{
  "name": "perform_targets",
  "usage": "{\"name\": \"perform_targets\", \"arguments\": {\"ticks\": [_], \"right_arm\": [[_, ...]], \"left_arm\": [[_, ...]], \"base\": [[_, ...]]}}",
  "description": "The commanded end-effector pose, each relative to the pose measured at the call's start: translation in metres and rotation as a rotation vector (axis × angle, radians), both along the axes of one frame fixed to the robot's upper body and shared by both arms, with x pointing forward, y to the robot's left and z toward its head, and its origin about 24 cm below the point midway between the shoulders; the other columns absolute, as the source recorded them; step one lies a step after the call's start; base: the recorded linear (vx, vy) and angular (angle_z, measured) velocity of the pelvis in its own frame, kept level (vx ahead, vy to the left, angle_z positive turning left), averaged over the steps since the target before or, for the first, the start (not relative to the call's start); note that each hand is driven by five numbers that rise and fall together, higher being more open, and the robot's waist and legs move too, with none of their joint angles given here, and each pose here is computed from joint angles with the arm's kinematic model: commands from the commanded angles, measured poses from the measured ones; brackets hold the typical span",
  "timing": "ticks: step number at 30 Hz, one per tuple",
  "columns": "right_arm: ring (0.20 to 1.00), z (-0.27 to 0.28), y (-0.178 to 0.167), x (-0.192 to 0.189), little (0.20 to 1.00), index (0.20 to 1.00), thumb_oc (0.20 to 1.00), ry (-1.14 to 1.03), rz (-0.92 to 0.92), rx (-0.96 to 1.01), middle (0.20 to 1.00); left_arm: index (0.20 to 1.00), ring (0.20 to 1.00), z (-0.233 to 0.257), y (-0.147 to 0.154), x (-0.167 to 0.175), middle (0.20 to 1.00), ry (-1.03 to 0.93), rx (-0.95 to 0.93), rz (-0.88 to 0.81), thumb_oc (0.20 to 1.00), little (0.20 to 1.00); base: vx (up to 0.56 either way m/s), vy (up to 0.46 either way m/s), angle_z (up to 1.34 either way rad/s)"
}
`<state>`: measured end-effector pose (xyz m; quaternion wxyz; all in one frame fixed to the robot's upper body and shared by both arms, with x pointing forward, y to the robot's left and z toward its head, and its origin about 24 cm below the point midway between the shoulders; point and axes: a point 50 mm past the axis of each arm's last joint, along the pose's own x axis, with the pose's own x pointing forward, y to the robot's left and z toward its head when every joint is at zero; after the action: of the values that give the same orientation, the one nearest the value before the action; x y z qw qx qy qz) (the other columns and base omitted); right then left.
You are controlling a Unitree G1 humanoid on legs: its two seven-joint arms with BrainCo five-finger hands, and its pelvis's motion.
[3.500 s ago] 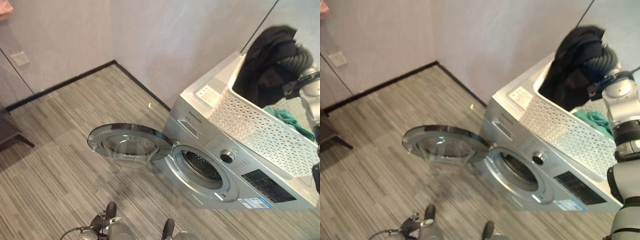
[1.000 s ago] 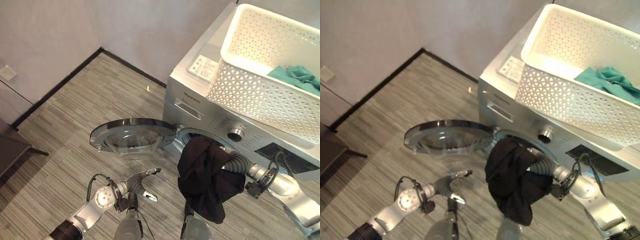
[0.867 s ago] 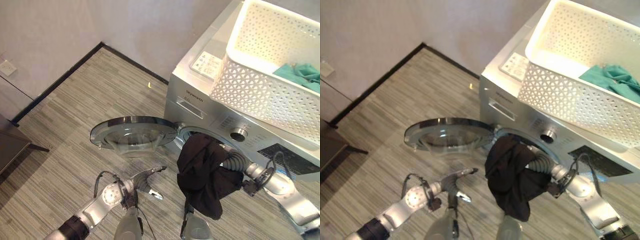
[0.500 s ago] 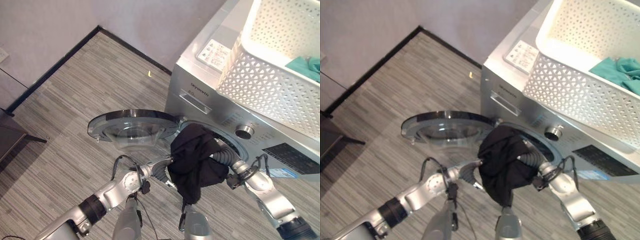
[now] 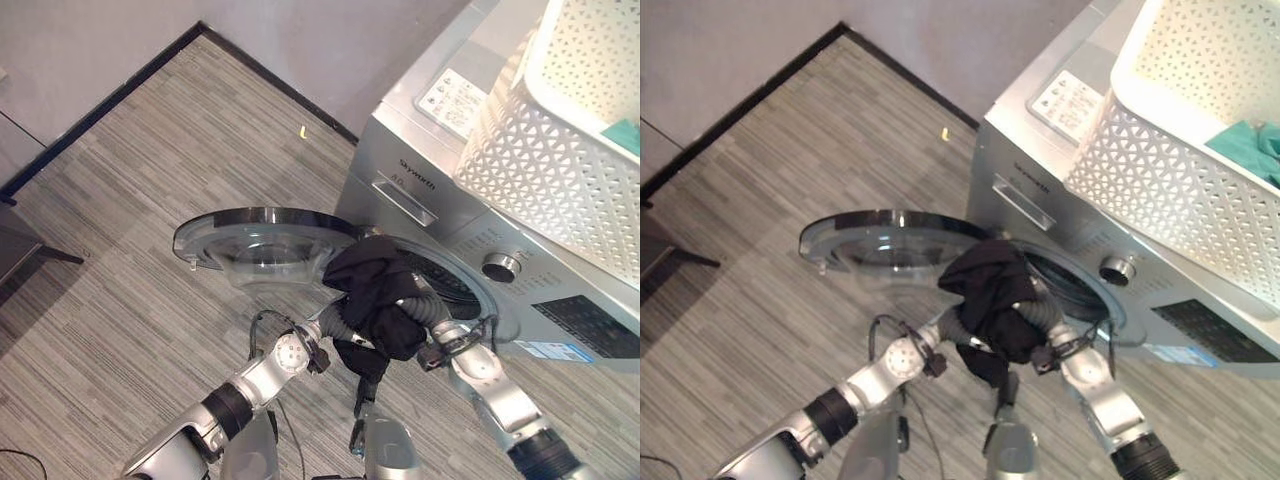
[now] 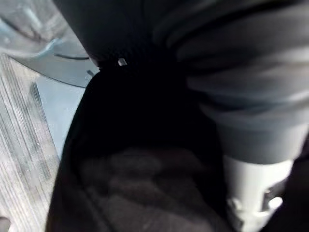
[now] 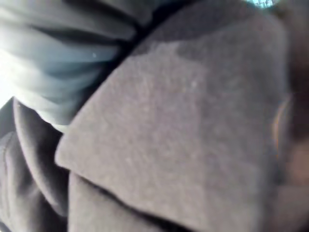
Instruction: Grab the laundry basket,head to the washer,open it,put in the laundry and shut it.
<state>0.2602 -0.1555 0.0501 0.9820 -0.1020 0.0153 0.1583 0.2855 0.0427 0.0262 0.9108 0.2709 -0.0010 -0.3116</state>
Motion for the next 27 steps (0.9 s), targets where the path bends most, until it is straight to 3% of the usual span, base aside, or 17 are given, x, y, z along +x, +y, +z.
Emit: {"name": "perform_targets", "arguments": {"ticks": [1,3,4,5,6,15,16,18,27], "right_arm": [[0.2,0.025,0.007,0.005,0.2,0.2,0.2,-0.104,0.027,0.089,0.2],[0.2,0.026,0.004,0.006,0.2,0.2,0.2,-0.106,0.022,0.086,0.2],[0.2,0.026,0.004,0.006,0.2,0.2,0.2,-0.106,0.022,0.086,0.2],[0.2,0.026,0.004,0.006,0.2,0.2,0.2,-0.105,0.021,0.086,0.2],[0.2,0.026,0.003,0.005,0.2,0.2,0.2,-0.105,0.03,0.085,0.2],[0.2,0.02,-0.003,0.003,0.2,0.2,0.2,-0.07,0.033,0.068,0.2],[0.351,0.018,-0.003,0.002,0.351,0.351,0.351,-0.062,0.029,0.068,0.351],[1.0,0.016,-0.007,0.0,1.0,1.0,1.0,-0.05,0.018,0.072,1.0],[1.0,-0.019,-0.048,-0.021,1.0,1.0,1.0,0.081,-0.121,-0.032,1.0]], "left_arm": [[1.0,1.0,0.03,-0.016,0.011,1.0,-0.121,-0.103,0.008,1.0,1.0],[1.0,1.0,0.032,-0.013,0.016,1.0,-0.139,-0.096,0.025,1.0,1.0],[0.849,0.849,0.032,-0.013,0.016,0.849,-0.139,-0.096,0.025,0.849,0.849],[0.363,0.363,0.032,-0.012,0.017,0.363,-0.133,-0.11,0.035,0.363,0.363],[0.2,0.2,0.028,-0.011,0.015,0.2,-0.099,-0.127,0.032,0.2,0.2],[0.2,0.2,0.026,0.002,0.019,0.2,-0.096,-0.084,0.043,0.2,0.2],[0.2,0.2,0.026,0.004,0.019,0.2,-0.091,-0.09,0.05,0.2,0.2],[0.2,0.2,0.026,0.008,0.02,0.2,-0.087,-0.097,0.066,0.2,0.2],[0.2,0.2,0.01,0.033,0.017,0.2,-0.061,-0.052,0.138,0.2,0.2]], "base": [[0.0,0.0,0.0],[0.0,-0.018,0.0],[0.0,0.0,0.0],[0.02,-0.032,-0.02],[0.02,-0.038,-0.03],[0.0,-0.004,0.0],[0.0,0.0,0.0],[0.0,0.0,0.0],[0.0,0.0,0.0]]}}
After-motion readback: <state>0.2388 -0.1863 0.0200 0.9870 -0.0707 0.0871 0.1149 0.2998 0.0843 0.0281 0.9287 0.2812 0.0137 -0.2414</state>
